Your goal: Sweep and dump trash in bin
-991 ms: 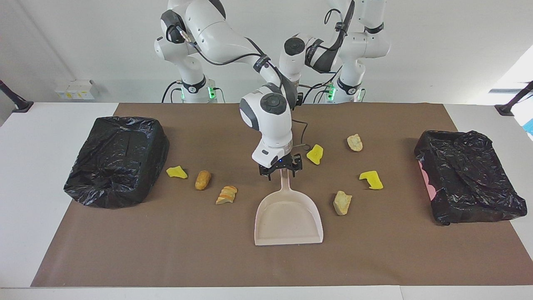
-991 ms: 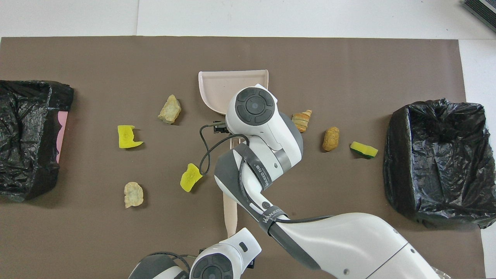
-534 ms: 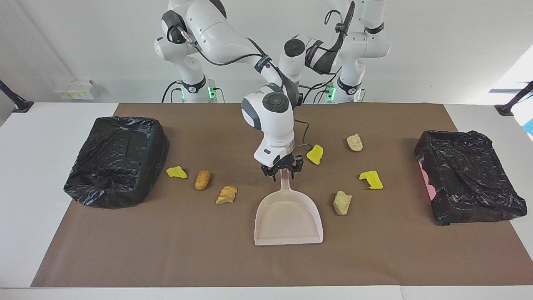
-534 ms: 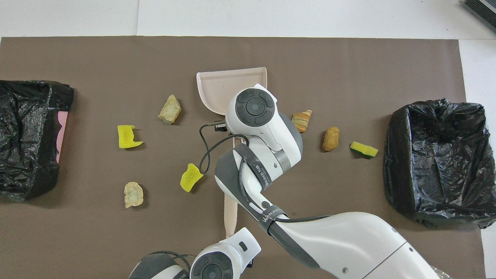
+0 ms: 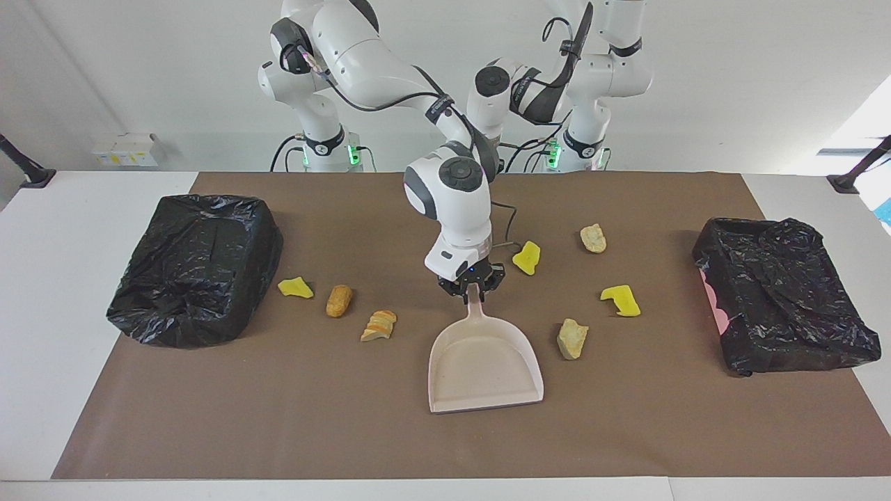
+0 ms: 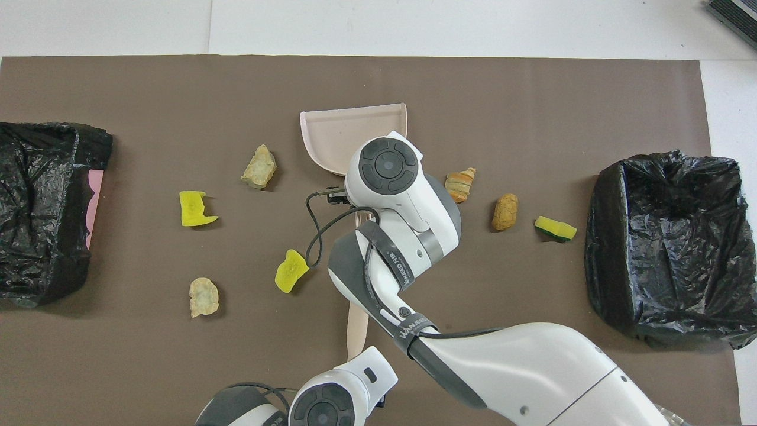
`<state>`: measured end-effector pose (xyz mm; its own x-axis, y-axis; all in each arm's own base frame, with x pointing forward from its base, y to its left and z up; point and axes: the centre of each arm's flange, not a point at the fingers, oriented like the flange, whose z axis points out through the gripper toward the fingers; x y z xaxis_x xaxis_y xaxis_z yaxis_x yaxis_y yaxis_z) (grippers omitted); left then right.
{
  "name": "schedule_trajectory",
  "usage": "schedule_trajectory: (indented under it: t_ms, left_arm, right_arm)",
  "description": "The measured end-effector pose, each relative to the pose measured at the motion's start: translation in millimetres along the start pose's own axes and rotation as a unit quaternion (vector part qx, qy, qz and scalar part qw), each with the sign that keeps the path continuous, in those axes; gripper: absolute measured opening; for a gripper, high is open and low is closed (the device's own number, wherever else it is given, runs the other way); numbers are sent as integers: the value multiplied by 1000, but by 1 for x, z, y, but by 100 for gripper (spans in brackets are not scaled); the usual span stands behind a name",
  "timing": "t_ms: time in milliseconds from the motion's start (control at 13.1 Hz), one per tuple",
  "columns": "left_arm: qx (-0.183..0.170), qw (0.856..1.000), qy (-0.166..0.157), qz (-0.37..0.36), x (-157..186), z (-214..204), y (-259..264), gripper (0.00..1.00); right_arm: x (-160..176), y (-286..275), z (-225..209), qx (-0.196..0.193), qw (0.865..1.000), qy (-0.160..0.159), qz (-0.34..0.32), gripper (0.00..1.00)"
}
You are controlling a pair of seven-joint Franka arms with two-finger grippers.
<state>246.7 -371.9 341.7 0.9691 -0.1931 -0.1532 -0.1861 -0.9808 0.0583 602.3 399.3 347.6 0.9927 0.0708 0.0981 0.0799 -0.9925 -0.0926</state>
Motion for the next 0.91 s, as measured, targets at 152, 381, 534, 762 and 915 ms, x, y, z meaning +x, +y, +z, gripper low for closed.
schedule_trajectory:
  t_ms: [152, 381, 534, 762, 915]
  left_arm:
    - [3, 1000, -7, -13, 6, -7, -11, 27]
    - [6, 998, -24, -53, 22, -35, -47, 27]
    - [20, 997, -16, -73, 30, -62, -76, 27]
    - [63, 993, -20, -98, 30, -89, -117, 27]
    - [88, 987, -24, -134, 30, -98, -141, 27]
  right_arm:
    - [-1, 0, 2, -1, 1000, -2, 0, 36]
    - [0, 2, 1, -1, 1000, -1, 1, 31]
    - [4, 7, -4, -2, 1000, 3, -10, 31]
    - [13, 28, -21, -6, 998, 4, -62, 31]
    - [19, 47, -36, -13, 994, -4, -112, 31]
